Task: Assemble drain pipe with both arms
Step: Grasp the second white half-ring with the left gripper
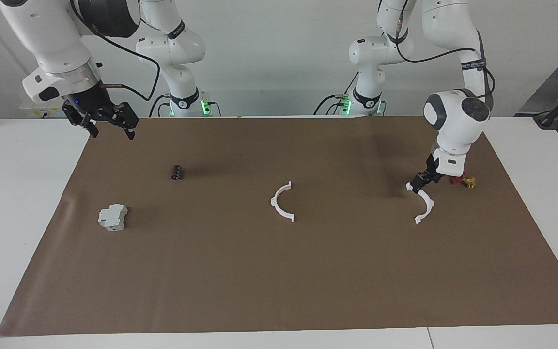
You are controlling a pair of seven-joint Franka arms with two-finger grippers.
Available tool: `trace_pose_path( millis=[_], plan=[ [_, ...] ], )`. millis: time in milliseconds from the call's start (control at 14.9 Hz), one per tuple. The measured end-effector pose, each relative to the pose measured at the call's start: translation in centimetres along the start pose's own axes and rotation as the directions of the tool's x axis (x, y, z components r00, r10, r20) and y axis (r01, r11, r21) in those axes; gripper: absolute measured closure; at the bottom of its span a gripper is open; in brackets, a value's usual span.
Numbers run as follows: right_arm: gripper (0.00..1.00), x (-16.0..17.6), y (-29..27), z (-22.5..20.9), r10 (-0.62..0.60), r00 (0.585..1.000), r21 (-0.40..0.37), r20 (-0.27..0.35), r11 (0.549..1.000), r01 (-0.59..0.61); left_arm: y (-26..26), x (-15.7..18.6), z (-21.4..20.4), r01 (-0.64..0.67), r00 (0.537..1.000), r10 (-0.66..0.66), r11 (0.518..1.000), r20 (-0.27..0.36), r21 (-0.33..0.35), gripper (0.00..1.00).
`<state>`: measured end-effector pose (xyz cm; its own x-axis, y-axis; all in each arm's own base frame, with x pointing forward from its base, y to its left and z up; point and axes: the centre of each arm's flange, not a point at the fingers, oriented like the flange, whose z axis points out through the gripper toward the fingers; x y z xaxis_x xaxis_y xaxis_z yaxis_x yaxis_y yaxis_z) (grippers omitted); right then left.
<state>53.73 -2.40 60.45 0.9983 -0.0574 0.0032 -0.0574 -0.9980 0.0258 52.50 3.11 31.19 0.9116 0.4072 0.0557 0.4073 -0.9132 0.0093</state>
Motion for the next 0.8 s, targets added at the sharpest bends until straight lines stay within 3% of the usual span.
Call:
trace_pose_path(
  millis=[805],
  plan=[
    [0.00, -0.4, 1.0, -1.3, -0.019, 1.000, -0.022, 0.021, 1.000, 0.020, 0.0, -0.2, 1.9, 0.017, 1.000, -0.017, 1.000, 0.025, 0.009, 0.00]
  ],
)
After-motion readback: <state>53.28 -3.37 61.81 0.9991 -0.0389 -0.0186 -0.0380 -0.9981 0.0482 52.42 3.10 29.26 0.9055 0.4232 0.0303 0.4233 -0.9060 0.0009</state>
